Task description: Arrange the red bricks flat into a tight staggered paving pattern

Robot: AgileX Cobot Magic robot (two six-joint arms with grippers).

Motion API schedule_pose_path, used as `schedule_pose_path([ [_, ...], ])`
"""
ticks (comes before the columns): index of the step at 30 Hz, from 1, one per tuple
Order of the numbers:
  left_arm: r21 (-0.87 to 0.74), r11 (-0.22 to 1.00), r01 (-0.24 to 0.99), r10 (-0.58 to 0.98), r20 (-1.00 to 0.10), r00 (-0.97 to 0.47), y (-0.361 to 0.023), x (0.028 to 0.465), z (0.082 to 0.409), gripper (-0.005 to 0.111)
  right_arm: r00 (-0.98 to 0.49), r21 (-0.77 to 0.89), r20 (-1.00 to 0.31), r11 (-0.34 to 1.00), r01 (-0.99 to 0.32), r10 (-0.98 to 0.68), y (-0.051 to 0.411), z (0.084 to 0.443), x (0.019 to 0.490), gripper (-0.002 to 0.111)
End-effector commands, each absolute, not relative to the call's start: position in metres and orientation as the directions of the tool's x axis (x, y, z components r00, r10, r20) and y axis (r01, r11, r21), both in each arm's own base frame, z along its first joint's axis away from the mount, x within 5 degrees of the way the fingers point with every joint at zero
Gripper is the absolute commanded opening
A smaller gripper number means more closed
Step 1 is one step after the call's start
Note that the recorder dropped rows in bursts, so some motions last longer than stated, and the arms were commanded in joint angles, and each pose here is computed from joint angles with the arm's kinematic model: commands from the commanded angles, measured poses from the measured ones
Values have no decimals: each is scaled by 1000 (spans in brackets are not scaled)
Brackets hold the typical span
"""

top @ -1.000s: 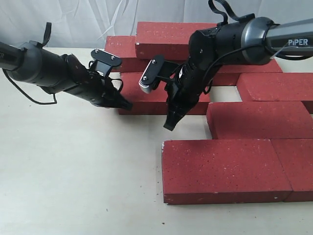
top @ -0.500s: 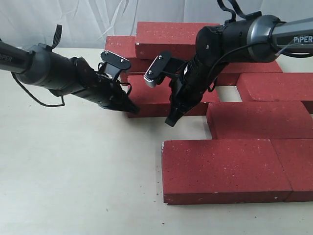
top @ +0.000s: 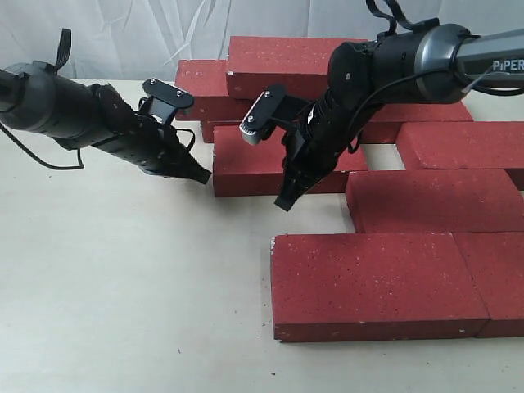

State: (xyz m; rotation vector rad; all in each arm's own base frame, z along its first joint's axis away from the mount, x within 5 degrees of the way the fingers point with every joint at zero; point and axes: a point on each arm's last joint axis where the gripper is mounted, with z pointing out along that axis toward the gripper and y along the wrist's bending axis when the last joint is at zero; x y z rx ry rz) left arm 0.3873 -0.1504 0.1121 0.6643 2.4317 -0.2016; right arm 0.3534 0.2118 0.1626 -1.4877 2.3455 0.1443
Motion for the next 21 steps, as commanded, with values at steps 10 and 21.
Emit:
schedule_pose_path([
  [10,39,867,497,390,-673,-629,-169,393,130,0,-445,-120,-375,518,-847,-814,189,200,354,-1],
  [21,40,857,514,408,-661,-630,-170,393,127,0,-538,-83,-373,605,-792,-756,168,205,361,-1],
])
